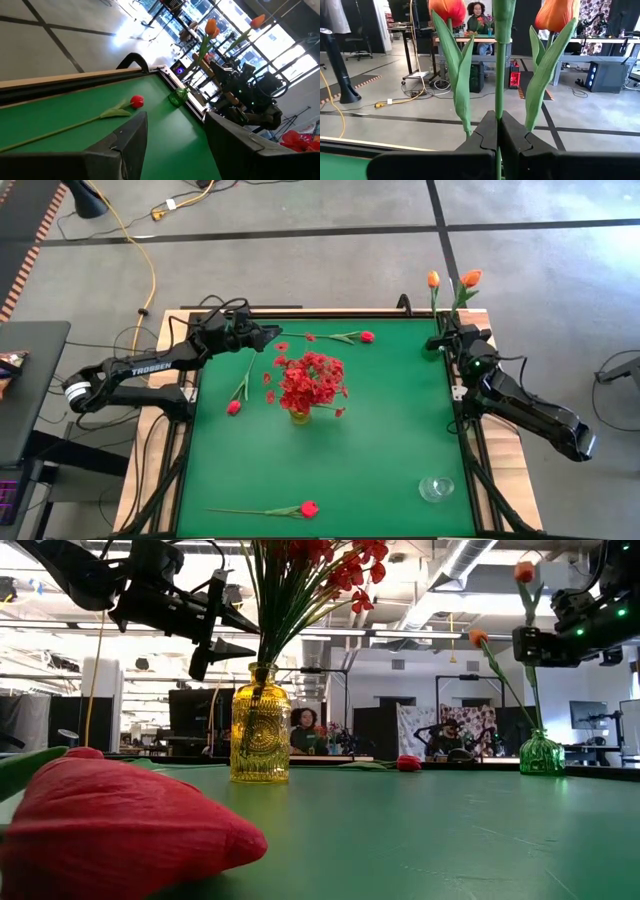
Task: Sort flowers into vase by color
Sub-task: Put the orange flower into the green vase
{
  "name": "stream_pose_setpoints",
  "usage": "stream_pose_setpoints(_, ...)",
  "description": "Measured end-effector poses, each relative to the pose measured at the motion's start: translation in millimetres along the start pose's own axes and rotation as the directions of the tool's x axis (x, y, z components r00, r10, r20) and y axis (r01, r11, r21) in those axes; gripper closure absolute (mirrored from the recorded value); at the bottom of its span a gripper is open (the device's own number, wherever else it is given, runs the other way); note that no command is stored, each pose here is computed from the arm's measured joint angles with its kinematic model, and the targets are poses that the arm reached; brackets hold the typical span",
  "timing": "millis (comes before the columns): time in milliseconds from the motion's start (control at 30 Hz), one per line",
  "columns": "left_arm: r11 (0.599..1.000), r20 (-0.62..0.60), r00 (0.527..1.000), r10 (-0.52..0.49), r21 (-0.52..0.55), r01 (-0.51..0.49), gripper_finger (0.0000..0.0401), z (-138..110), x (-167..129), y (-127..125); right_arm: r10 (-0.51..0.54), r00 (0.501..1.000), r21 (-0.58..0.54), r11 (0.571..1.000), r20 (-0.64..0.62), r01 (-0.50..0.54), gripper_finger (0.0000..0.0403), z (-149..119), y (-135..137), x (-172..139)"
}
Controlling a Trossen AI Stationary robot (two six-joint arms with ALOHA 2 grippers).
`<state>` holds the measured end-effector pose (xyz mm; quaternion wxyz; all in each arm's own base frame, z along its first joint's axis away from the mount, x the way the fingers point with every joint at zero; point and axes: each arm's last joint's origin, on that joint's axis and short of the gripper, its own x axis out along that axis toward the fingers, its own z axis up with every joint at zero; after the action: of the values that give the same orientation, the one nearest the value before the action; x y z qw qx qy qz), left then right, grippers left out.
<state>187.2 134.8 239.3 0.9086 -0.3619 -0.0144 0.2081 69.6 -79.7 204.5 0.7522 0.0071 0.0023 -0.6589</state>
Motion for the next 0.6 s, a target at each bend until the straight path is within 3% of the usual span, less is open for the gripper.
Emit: stream_pose_setpoints(600, 1.000, 0.002, 1.000, 0.001, 0.000, -0.001, 0.0216, 0.1, 0.0, 0.0, -0.005, 1.000, 0.015, 1.000, -0.027, 0.005, 0.0375, -2.8, 2.5, 13.3)
